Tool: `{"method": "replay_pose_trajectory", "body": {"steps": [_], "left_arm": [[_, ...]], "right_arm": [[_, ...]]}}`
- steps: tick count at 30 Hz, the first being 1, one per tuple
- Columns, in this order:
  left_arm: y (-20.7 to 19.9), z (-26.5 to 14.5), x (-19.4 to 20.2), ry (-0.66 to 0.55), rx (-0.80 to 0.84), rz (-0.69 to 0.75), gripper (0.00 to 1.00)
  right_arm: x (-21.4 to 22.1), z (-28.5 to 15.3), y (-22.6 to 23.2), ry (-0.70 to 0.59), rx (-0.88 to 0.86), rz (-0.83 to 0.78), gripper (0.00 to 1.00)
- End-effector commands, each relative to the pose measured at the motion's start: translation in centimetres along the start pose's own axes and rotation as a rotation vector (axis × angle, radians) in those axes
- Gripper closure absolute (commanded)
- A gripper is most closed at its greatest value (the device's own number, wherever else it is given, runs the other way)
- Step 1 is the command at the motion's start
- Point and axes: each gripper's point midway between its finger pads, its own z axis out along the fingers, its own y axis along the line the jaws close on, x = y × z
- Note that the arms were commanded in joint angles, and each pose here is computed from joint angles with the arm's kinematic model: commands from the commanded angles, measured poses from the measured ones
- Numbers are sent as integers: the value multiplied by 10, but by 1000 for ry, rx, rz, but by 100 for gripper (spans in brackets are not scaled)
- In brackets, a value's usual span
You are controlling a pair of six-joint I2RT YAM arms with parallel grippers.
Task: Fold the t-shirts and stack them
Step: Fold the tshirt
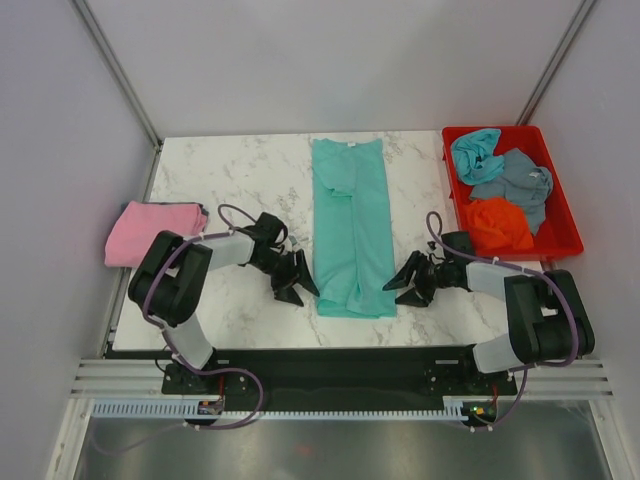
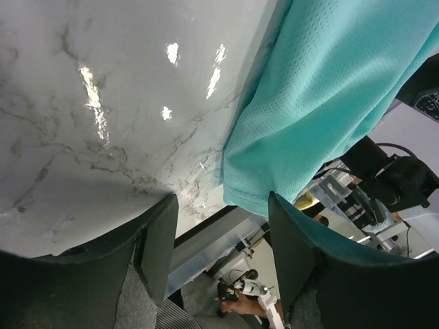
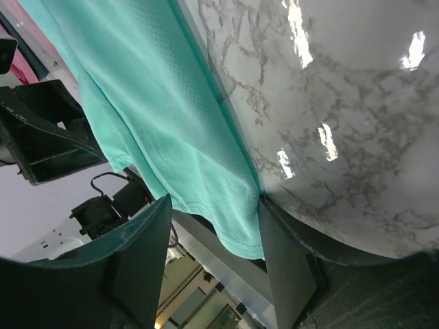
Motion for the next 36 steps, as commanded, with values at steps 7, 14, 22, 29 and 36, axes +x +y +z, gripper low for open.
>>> {"method": "replay_pose_trajectory", "body": {"steps": [7,14,22,29,36], "left_arm": [[-4,13,3,25,17,-31,39],[-7,20,10,47,11,-9,45],[0,21,21,59,13,-14,73],[-4,21,23,66,35,-11,94],[-4,18,26,61,40,0,98]], "right_arm": [[21,9,-33,30,145,7,38],[37,13,-42,73,191,-21,38],[54,21,-39,100,186,-93,41],[59,29,-43,112,221,-128,45],[53,36,-41,103,220,-138,56]]}}
